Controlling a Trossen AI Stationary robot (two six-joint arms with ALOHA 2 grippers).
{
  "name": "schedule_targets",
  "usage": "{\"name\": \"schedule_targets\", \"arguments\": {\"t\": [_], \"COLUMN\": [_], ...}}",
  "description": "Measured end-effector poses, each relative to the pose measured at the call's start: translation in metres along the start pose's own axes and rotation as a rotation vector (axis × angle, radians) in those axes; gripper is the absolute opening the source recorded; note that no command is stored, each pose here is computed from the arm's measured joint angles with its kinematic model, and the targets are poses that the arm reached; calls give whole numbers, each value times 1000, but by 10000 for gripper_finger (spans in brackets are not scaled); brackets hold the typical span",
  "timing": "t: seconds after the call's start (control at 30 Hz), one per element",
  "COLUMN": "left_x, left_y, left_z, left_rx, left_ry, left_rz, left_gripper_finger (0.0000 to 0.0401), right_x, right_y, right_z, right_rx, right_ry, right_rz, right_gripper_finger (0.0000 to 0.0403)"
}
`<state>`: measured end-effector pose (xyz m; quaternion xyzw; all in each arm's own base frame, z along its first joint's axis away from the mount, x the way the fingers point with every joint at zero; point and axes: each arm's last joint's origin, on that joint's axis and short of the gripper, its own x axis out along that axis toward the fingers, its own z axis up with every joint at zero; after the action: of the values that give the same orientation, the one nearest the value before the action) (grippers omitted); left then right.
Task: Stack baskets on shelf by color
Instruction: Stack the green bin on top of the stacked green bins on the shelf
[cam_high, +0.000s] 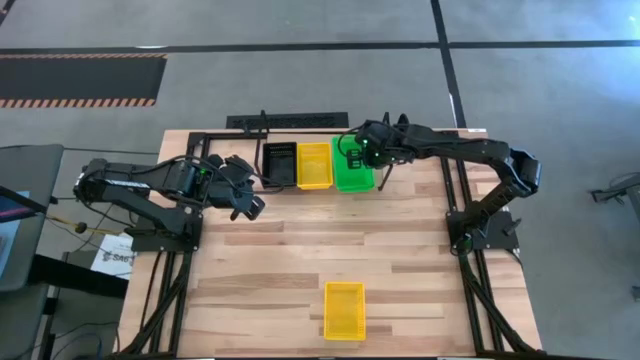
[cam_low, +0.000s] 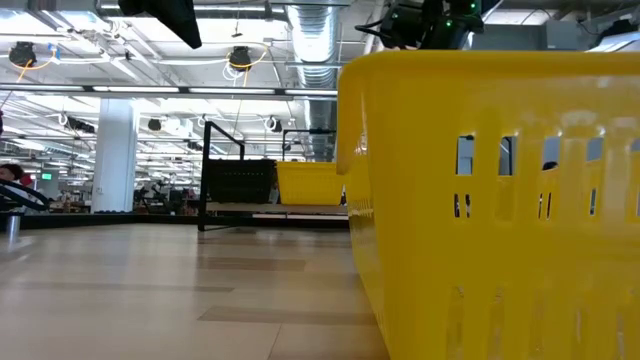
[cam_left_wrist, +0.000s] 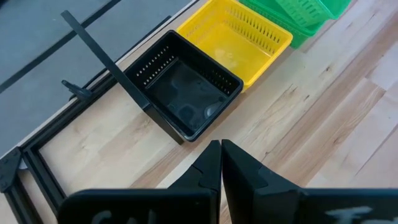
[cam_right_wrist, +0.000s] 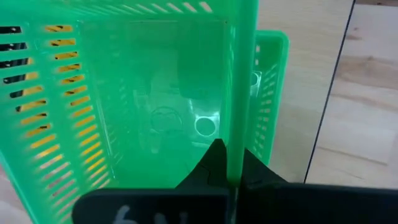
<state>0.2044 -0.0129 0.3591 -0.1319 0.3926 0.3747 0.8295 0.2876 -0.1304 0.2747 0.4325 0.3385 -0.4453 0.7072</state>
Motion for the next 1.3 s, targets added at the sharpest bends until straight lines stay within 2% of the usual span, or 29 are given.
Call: {"name": "schedule_targets", "arguments": {"t": [0.67,1.3], "left_x": [0,0], "left_y": [0,0], "left_z": [0,0], "left_rx": [-4,-20], "left_ry": [0,0], "left_rz": [0,0], "left_gripper_finger": [0,0], "right_x": [0,1], "right_y": [-10,-14], "right_z": [1,6], "right_rx": [-23,-56], "right_ry": [65,101], "right_rz": [-46,-19], "right_gripper_finger": [1,1]}}
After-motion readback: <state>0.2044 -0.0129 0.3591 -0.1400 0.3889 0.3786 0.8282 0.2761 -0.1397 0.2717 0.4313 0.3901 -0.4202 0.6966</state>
